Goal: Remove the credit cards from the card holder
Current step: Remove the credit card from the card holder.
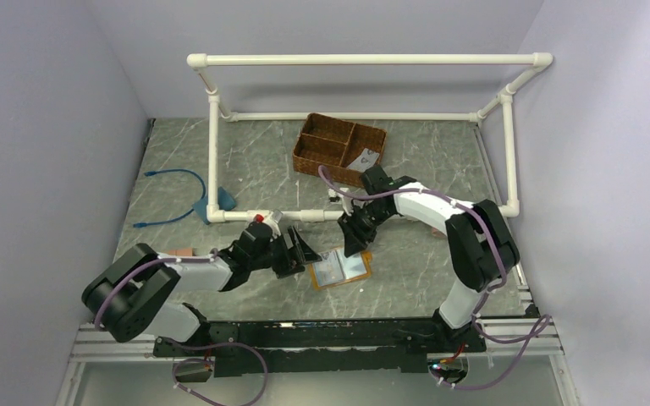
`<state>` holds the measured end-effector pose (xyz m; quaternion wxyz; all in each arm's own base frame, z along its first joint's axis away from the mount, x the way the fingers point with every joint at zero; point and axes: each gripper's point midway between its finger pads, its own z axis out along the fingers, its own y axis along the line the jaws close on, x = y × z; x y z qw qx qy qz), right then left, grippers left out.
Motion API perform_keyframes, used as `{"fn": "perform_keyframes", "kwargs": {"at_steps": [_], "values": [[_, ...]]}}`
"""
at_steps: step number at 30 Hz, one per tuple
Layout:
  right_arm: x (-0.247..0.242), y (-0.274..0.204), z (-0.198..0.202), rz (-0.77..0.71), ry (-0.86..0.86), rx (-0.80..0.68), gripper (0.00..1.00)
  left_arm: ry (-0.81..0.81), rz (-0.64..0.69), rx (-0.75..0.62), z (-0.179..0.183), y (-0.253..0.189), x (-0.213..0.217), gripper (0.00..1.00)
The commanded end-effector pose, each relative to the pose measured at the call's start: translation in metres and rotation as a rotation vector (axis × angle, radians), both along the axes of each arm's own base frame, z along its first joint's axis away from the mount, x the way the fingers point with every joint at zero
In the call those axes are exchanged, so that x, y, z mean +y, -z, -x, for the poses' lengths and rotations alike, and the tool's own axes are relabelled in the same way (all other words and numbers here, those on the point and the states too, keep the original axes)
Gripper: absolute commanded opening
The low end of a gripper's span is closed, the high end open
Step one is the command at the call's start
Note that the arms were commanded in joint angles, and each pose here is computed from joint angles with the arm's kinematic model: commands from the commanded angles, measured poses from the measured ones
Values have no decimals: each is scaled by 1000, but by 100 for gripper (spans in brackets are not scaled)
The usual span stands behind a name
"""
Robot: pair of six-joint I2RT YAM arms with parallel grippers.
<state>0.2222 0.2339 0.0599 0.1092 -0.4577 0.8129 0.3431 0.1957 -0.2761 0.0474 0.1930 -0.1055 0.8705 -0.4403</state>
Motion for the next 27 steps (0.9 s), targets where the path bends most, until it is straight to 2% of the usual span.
{"fn": "perform_keyframes", "kwargs": {"at_steps": [1,13,21,27], "values": [[14,7,18,-64,16,152,39,0,-39,103,17,28,0,82],[19,35,15,-26,135,253,43,0,-24,134,21,51,-9,65],[27,29,20,-73,124,302,41,-10,124,24,14,29,-18,54],[33,19,25,-127,96,335,39,14,73,8,11,24,-22,52]]}}
